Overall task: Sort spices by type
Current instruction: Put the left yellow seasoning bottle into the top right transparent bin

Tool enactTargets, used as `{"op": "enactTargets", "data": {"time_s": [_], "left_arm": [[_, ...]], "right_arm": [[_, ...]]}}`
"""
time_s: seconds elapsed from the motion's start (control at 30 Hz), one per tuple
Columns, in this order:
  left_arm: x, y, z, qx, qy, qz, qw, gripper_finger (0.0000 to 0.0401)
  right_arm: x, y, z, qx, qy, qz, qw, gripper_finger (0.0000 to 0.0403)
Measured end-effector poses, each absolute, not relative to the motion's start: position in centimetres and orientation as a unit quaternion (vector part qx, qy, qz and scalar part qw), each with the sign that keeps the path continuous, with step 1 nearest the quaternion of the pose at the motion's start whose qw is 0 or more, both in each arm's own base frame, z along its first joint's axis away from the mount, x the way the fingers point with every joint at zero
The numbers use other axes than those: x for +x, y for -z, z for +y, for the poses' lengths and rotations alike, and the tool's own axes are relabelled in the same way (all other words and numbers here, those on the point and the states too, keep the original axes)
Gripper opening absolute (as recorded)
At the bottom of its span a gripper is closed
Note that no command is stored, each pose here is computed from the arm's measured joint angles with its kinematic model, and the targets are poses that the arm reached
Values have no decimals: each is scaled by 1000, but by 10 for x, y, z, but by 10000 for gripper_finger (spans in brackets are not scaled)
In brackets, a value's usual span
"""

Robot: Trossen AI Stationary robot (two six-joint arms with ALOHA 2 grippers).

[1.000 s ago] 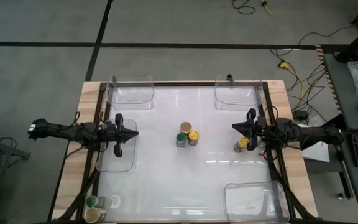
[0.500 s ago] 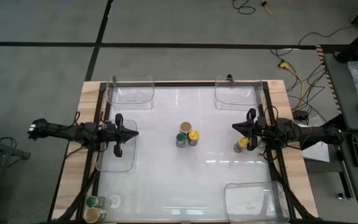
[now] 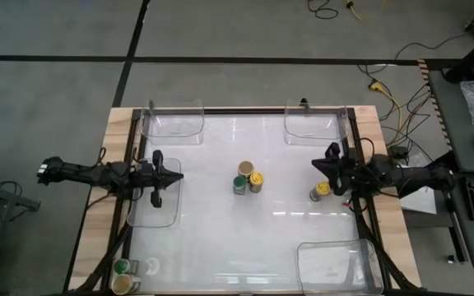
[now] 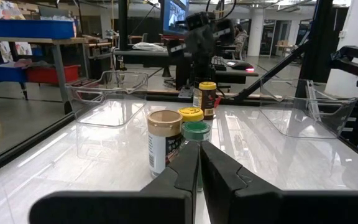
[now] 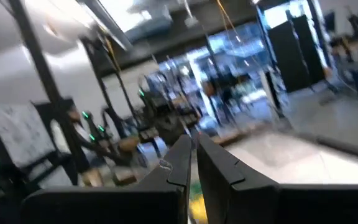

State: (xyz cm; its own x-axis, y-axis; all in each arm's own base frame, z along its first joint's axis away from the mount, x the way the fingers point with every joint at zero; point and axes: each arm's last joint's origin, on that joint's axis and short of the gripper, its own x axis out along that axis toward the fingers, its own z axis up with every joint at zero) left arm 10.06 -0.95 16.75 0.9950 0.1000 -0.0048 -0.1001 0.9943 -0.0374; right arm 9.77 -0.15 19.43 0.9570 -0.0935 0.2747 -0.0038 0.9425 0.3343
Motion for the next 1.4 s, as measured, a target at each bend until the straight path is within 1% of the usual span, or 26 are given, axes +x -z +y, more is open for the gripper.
{"op": "enactTargets", "data": {"time_s": [0.1, 0.2, 0.3, 0.53, 0.63, 0.7, 0.8, 0.9, 1.03, 1.13, 1.23, 1.4], "left_arm": [[101, -168, -9, -19, -50, 1, 999, 1], [101, -167, -9, -19, -50, 1, 999, 1], [101, -167, -9, -19, -50, 2, 999, 1], [101, -167, -9, -19, -50, 2, 999, 1], [101, -167, -9, -19, -50, 1, 999, 1], [101, -167, -9, -19, -50, 2, 999, 1], [101, -167, -9, -19, -50, 1, 999, 1], [101, -168, -9, -19, -50, 1, 999, 1], [101, -168, -9, -19, -50, 1, 999, 1], [101, -168, -9, -19, -50, 1, 999, 1], [101, -168, -9, -19, -50, 1, 999, 1], [101, -168, -9, -19, -50, 1, 999, 1]], "right_arm": [[102, -196, 1, 163, 11, -150, 975, 20], [112, -194, 4, 154, 14, -116, 981, 39], [136, -198, 11, 138, 11, -34, 990, 78], [207, -228, 32, 71, 32, 86, 993, 194], [240, -230, 38, 50, 38, 183, 981, 230], [260, -241, 42, 40, 42, 226, 972, 251], [285, -247, 46, 24, 49, 299, 953, 277], [306, -258, 50, 8, 52, 336, 940, 299], [320, -273, 48, -17, 71, 397, 915, 321], [327, -273, 45, -25, 81, 433, 898, 333], [332, -272, 41, -25, 83, 440, 894, 342], [340, -251, 36, -22, 79, 474, 877, 352]]}}
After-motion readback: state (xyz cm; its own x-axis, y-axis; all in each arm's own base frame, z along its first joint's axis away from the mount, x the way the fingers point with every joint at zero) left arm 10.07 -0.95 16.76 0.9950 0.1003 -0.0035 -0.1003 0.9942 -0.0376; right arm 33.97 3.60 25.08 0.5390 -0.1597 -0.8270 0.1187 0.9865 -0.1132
